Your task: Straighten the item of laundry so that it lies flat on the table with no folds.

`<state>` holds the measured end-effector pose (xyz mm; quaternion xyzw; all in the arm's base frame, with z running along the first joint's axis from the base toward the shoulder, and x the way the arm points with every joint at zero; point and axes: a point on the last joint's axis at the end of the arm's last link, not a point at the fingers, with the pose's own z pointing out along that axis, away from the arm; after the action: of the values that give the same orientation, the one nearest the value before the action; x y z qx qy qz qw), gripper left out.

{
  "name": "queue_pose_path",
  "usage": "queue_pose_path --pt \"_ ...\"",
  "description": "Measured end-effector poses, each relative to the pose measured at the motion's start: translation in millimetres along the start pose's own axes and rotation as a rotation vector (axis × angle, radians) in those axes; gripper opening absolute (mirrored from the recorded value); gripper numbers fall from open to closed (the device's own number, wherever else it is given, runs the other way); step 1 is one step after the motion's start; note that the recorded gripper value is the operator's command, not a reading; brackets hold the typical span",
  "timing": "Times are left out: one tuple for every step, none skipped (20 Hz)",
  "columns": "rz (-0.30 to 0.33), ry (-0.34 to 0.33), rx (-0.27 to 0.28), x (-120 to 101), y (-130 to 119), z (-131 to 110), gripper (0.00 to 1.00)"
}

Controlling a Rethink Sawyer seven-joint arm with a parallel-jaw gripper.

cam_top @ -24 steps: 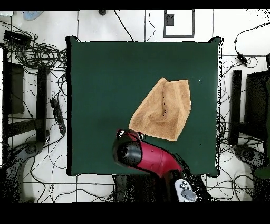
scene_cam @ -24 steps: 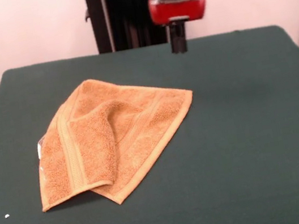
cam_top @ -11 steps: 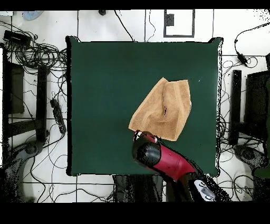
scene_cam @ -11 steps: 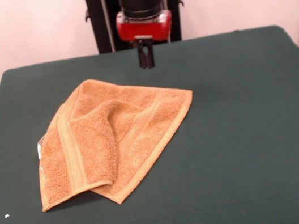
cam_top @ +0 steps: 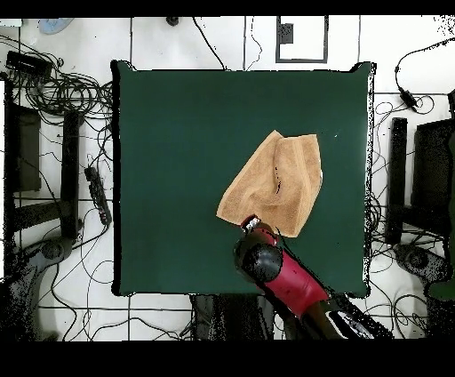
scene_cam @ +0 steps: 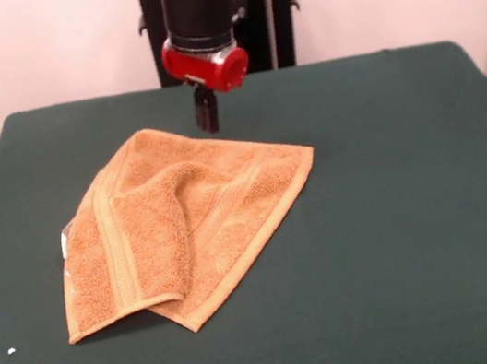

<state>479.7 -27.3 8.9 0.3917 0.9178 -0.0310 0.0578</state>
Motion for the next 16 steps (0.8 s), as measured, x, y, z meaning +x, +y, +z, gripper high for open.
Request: queue_pose_path --pt "0.049 -0.002 0.001 1 -1 2 0.00" --pt "0.082 -0.001 0.002 3 -2 4 0.00" --pt "0.116 0.000 0.002 4 -3 6 0.00" --pt "0.163 0.003 0.002 7 -3 9 0.00" --pt "0.250 0.014 0.004 14 -3 15 0.00" --pt "0.273 0.019 0.005 16 -3 16 0.00" --pt "0.305 0.030 0.006 21 -2 18 0.00" --pt "0.338 0.042 0.007 27 -1 20 0.00" --pt "0.370 0.053 0.009 32 0 22 0.00" --pt "0.402 0.065 0.010 38 2 24 0.00" --pt "0.424 0.077 0.010 43 4 26 0.00" --pt "0.438 0.083 0.010 46 5 26 0.00" --pt "0.459 0.094 0.010 51 8 27 0.00" --pt "0.481 0.104 0.009 56 10 28 0.00" --pt "0.501 0.113 0.008 60 13 28 0.00" --pt "0.522 0.120 0.008 63 16 28 0.00"
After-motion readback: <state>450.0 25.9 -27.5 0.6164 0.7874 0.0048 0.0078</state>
